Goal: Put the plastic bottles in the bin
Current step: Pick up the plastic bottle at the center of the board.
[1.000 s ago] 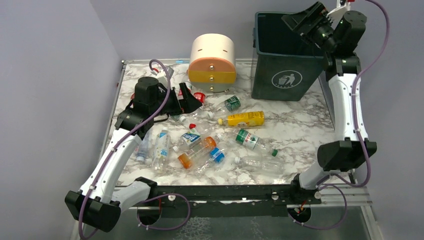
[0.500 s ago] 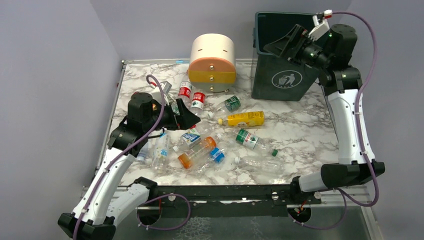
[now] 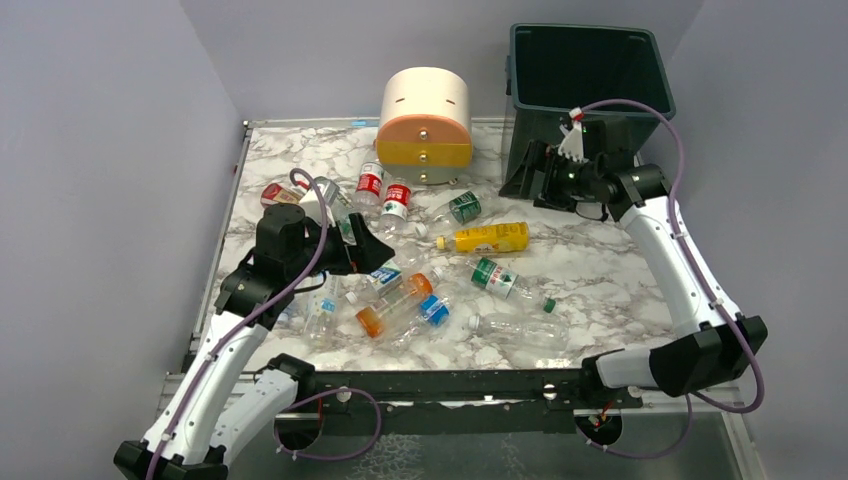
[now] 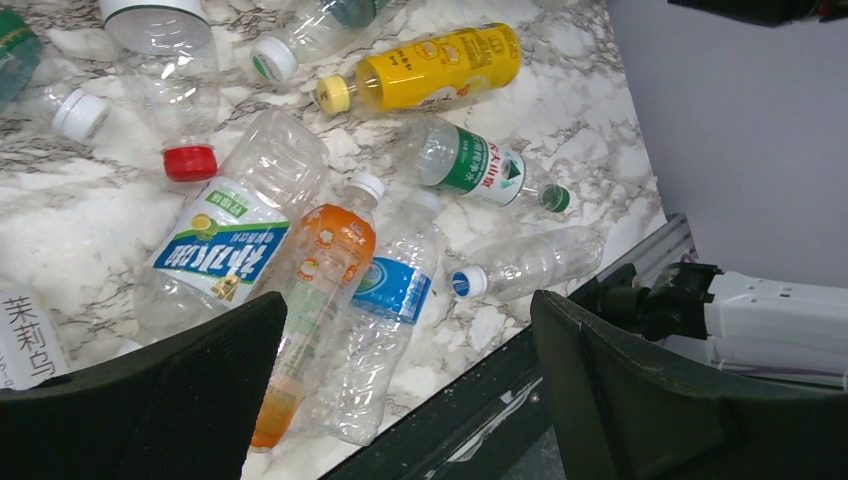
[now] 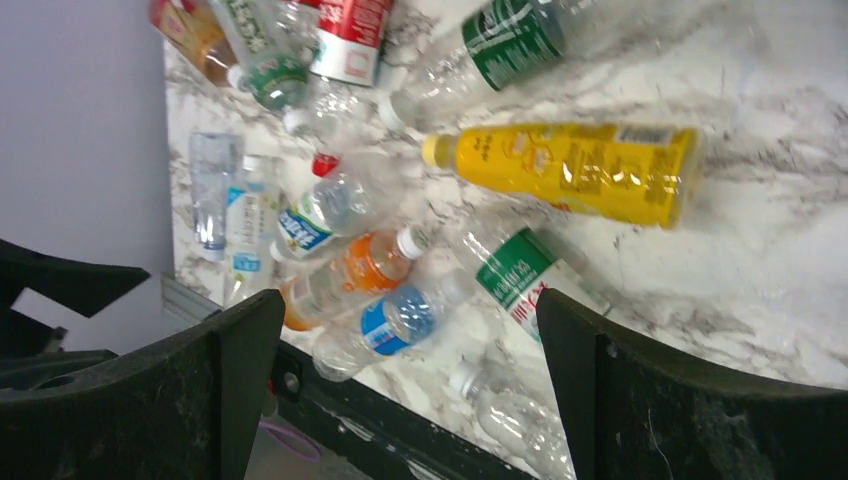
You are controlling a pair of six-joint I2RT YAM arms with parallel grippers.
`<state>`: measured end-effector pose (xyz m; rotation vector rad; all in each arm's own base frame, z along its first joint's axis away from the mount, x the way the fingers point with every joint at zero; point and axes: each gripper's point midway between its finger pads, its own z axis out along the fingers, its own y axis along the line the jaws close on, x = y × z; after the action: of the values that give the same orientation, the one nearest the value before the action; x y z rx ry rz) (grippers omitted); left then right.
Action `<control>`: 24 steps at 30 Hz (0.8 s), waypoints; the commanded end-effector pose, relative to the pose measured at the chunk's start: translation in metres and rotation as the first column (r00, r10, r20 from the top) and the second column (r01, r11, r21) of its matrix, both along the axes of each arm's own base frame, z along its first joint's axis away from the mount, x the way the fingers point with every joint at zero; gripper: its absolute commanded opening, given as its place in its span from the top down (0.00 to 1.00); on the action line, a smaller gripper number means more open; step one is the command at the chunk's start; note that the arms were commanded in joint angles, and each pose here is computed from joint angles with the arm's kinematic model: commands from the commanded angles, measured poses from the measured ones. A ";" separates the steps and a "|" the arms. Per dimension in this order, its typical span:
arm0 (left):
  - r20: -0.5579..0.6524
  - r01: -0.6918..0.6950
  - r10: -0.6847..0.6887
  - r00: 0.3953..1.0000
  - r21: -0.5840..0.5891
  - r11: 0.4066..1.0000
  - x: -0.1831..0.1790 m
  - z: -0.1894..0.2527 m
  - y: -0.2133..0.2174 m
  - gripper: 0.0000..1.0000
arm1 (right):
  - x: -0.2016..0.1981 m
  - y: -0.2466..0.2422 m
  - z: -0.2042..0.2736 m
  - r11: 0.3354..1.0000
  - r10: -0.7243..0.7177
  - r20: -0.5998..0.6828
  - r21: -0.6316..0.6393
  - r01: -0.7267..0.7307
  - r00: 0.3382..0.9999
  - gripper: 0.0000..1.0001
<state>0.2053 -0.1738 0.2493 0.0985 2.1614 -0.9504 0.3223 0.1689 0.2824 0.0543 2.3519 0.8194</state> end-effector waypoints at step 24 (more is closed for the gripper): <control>-0.043 0.008 -0.003 0.999 0.124 0.992 0.039 -0.019 -0.004 0.01 | -0.063 -0.038 -0.125 0.920 0.113 -0.095 -0.367 -0.140 0.989 0.00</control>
<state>0.2426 -0.1692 0.2219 0.0939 2.3033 -0.7760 0.2521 0.1316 0.1662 -0.1134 2.5635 0.5181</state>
